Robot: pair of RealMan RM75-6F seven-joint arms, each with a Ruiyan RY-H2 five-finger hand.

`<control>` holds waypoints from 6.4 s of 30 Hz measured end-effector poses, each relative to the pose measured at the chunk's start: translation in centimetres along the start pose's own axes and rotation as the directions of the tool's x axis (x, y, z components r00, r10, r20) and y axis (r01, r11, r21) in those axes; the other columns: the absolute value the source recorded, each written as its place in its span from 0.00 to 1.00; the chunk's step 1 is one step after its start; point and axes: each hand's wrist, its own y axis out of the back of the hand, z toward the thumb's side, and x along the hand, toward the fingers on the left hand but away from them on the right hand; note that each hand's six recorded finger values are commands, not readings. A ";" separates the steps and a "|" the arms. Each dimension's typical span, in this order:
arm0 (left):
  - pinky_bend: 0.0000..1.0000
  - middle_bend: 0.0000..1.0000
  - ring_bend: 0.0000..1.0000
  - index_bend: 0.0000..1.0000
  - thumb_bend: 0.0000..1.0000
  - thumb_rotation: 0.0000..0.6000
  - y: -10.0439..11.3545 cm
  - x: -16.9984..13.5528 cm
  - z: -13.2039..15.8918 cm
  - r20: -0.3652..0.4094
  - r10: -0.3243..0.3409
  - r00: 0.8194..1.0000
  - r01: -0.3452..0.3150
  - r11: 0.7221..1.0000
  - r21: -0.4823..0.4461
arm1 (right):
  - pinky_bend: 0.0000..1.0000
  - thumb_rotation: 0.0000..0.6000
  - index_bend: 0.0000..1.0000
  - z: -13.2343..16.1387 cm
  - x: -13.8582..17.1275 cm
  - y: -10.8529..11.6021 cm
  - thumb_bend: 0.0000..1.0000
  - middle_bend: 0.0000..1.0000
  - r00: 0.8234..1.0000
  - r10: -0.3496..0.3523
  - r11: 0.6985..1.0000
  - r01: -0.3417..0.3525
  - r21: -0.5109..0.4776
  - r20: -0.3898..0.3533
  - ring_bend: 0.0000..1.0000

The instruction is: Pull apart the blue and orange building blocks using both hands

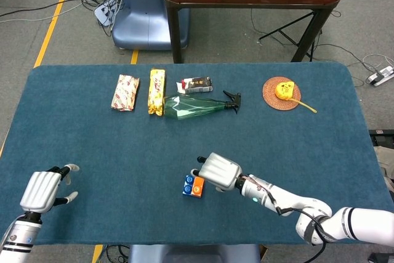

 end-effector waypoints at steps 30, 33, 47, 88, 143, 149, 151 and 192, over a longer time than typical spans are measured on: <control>0.71 0.55 0.50 0.43 0.02 1.00 -1.1 -0.2 0.2 0.003 -0.016 1.000 0.016 1.000 -0.011 | 1.00 1.00 0.33 2.7 -3.0 0.5 0.00 1.00 0.992 0.116 0.990 -0.111 0.082 -0.055 1.00; 0.71 0.55 0.50 0.43 0.02 1.00 -1.2 -0.2 0.2 0.002 -0.015 1.000 0.015 1.000 -0.013 | 1.00 1.00 0.33 2.9 -3.2 0.4 0.00 1.00 0.990 0.130 0.988 -0.125 0.087 -0.055 1.00; 0.71 0.55 0.50 0.43 0.02 1.00 -1.5 -0.4 0.4 0.006 -0.021 1.000 0.021 1.000 -0.017 | 1.00 1.00 0.33 3.0 -3.9 -0.1 0.00 1.00 0.986 0.162 0.982 -0.158 0.102 -0.033 1.00; 0.71 0.55 0.50 0.43 0.02 1.00 -2.1 -0.5 0.4 0.005 -0.035 0.999 0.035 0.999 -0.022 | 1.00 1.00 0.65 2.9 -4.6 -0.9 0.11 1.00 0.988 0.152 0.982 -0.149 0.113 -0.019 1.00; 1.00 0.88 0.87 0.27 0.00 1.00 4.9 7.0 9.2 0.085 0.084 0.993 -0.020 0.822 -0.570 | 1.00 1.00 0.70 -5.5 -2.6 7.6 0.23 1.00 0.954 -0.229 0.744 0.299 -0.598 0.193 1.00; 1.00 0.98 0.94 0.21 0.00 1.00 6.0 8.2 11.5 0.103 0.096 0.990 -0.017 0.806 -0.592 | 1.00 1.00 0.71 -5.6 -3.4 8.4 0.26 1.00 0.942 -0.260 0.703 0.334 -0.628 0.211 1.00; 1.00 0.99 0.95 0.19 0.00 1.00 6.3 8.4 12.2 0.110 0.092 0.990 -0.007 0.797 -0.603 | 1.00 1.00 0.71 -5.7 -3.6 8.5 0.26 1.00 0.939 -0.266 0.694 0.343 -0.633 0.217 1.00; 1.00 1.00 0.98 0.13 0.00 1.00 5.5 10.9 17.5 0.136 -0.055 0.989 0.136 0.685 -0.715 | 1.00 1.00 0.71 -5.3 -7.2 8.8 0.27 1.00 0.949 -0.186 0.424 0.310 -0.851 0.253 1.00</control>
